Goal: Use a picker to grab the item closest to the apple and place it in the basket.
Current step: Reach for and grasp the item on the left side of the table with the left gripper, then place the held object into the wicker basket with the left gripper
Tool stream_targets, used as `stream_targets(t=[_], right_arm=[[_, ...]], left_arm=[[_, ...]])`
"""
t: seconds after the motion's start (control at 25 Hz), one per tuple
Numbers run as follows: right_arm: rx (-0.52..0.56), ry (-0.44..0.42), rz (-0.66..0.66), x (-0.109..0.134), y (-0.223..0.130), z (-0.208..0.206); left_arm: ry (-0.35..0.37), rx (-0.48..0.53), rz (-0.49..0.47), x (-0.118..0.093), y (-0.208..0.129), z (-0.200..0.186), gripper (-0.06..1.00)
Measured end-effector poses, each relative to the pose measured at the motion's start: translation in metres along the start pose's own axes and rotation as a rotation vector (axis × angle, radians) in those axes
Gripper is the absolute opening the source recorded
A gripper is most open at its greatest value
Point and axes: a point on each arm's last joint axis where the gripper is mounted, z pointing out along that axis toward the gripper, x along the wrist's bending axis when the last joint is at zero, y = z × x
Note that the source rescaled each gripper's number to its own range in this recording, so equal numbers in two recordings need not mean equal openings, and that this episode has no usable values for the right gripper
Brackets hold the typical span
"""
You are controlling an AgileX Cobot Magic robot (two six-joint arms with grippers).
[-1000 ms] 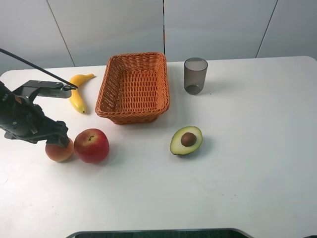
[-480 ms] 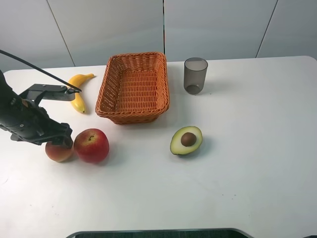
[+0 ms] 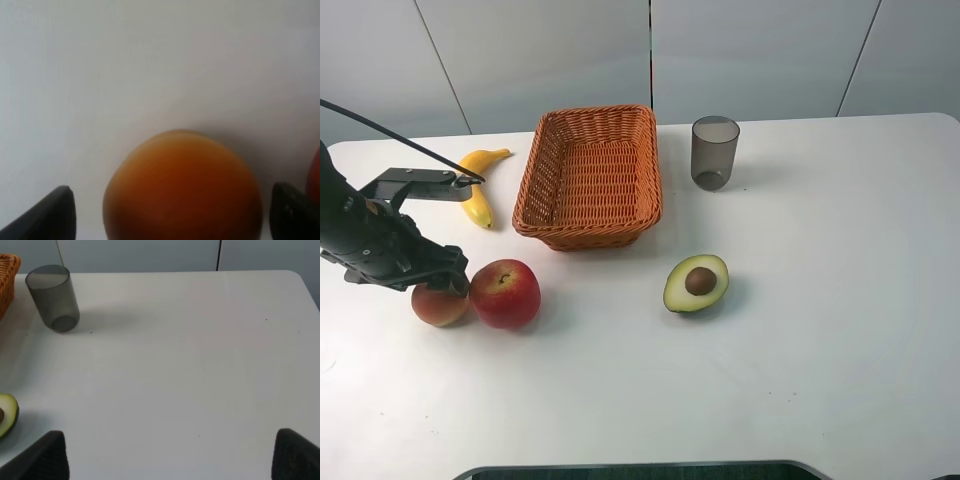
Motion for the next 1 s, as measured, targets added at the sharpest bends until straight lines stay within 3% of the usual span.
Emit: stream_targets(t=[0.8,0.84,0.88,0.96,1.0], right_arm=[[0.000,0.000,0.000,0.000,0.000,0.000],[0.000,0.000,0.000,0.000,0.000,0.000],[0.000,0.000,0.000,0.000,0.000,0.000],[0.000,0.000,0.000,0.000,0.000,0.000],[0.000,0.000,0.000,0.000,0.000,0.000]], left_arm=[[0.001,0.017,-0.010,0.000,0.000,0.019,0.99],[0.000,0.015,-0.013,0.000,0.000,0.019,0.91],[0.000,0.015,-0.013,0.000,0.000,0.019,0.69],[-0.001,0.014,-0.015,0.000,0.000,0.019,0.06],[-0.001,0.014,-0.015,0.000,0.000,0.019,0.00]])
